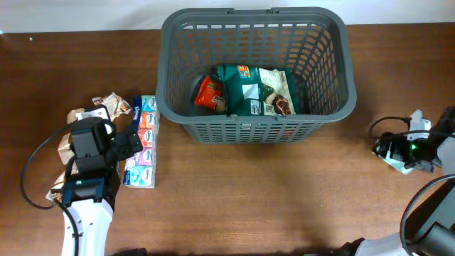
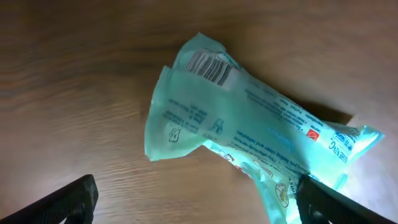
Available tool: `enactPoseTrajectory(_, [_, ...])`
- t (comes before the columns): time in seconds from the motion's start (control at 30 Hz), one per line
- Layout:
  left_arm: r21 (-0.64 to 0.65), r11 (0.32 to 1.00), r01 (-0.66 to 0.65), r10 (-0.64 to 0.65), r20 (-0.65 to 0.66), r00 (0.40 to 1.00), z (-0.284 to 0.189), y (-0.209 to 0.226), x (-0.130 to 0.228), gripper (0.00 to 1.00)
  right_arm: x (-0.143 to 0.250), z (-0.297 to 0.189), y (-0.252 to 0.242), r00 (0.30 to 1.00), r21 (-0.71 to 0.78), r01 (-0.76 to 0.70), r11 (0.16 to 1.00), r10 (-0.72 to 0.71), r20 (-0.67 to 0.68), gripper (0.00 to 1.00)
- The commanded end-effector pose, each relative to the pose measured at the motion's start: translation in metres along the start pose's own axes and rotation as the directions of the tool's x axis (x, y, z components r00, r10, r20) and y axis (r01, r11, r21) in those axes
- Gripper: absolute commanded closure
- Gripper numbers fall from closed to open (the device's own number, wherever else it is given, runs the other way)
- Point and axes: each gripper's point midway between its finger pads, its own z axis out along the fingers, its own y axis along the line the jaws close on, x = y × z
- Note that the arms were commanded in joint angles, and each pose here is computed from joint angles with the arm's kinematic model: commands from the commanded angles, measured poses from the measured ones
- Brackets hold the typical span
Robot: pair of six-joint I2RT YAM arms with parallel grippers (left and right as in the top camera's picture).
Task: Pack container
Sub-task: 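Move the right gripper to the light-blue packet and grasp it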
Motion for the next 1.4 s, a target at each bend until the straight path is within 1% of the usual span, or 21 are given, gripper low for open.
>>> enactPoseTrajectory(0.0, [-0.004,1.000,0.002,-0.002,-0.013,1.000,0.002,0.001,0.004,0.01,-0.006,-0.003,0.020,0.988,-0.091,0.149,0.985,-0.145,0.054,0.01])
enactPoseTrajectory(0.1, [-0.004,1.000,0.003,-0.003,-0.012,1.000,0.002,0.001,0.004,0.01,-0.007,-0.003,0.014,0.988,-0.063,0.150,0.987,-0.146,0.052,0.01])
enactPoseTrajectory(0.17, [-0.004,1.000,0.002,-0.002,-0.012,1.000,0.002,0.001,0.004,0.01,-0.010,-0.002,0.004,0.995,-0.010,0.086,0.996,-0.086,0.049,0.01])
enactPoseTrajectory(0.27, [-0.004,1.000,0.003,-0.003,-0.012,1.000,0.002,0.001,0.004,0.01,-0.016,-0.004,-0.019,0.991,0.107,-0.121,0.987,0.114,0.073,0.01])
enactPoseTrajectory(0.37, [-0.004,1.000,0.003,-0.003,-0.012,1.000,0.002,0.001,0.004,0.01,-0.023,-0.010,-0.032,0.936,0.150,-0.343,0.927,0.325,0.132,0.01])
enactPoseTrajectory(0.47, [-0.004,1.000,0.003,-0.003,-0.012,1.000,0.002,0.001,0.004,0.01,-0.022,-0.014,-0.043,0.881,0.191,-0.469,0.862,0.442,0.168,0.01])
enactPoseTrajectory(0.57, [-0.004,1.000,0.002,-0.002,-0.013,1.000,0.002,0.001,0.004,0.01,-0.006,-0.019,-0.059,0.803,0.289,-0.596,0.749,0.564,0.191,0.01])
enactPoseTrajectory(0.67, [-0.004,1.000,0.003,-0.003,-0.012,1.000,0.002,0.001,0.004,0.01,0.014,-0.023,-0.066,0.712,0.354,-0.694,0.627,0.670,0.210,0.01])
enactPoseTrajectory(0.77, [-0.004,1.000,0.003,-0.003,-0.013,1.000,0.002,0.001,0.004,0.01,0.020,-0.025,-0.067,0.652,0.362,-0.746,0.559,0.723,0.228,0.01])
enactPoseTrajectory(0.9, [-0.004,1.000,0.003,-0.003,-0.012,1.000,0.002,0.001,0.004,0.01,0.025,-0.024,-0.064,0.542,0.334,-0.827,0.453,0.801,0.254,0.01])
enactPoseTrajectory(1.03, [-0.004,1.000,0.003,-0.003,-0.013,1.000,0.002,0.001,0.004,0.01,0.023,-0.022,-0.061,0.444,0.286,-0.885,0.369,0.853,0.275,0.01])
enactPoseTrajectory(1.17, [-0.004,1.000,0.003,-0.003,-0.012,1.000,0.002,0.001,0.004,0.01,0.020,-0.019,-0.052,0.263,0.199,-0.957,0.212,0.923,0.281,0.01])
enactPoseTrajectory(1.27, [-0.004,1.000,0.003,-0.003,-0.013,1.000,0.002,0.001,0.004,0.01,0.015,-0.015,-0.042,0.120,0.124,-0.988,0.091,0.960,0.251,0.01])
enactPoseTrajectory(1.33, [-0.004,1.000,0.003,-0.003,-0.013,1.000,0.002,0.001,0.004,0.01,0.009,-0.013,-0.036,0.056,0.080,-0.996,0.039,0.974,0.221,0.01])
enactPoseTrajectory(1.37, [-0.004,1.000,0.003,-0.003,-0.013,1.000,0.002,0.001,0.004,0.01,0.005,-0.012,-0.033,0.038,0.059,-0.998,0.027,0.978,0.207,0.01])
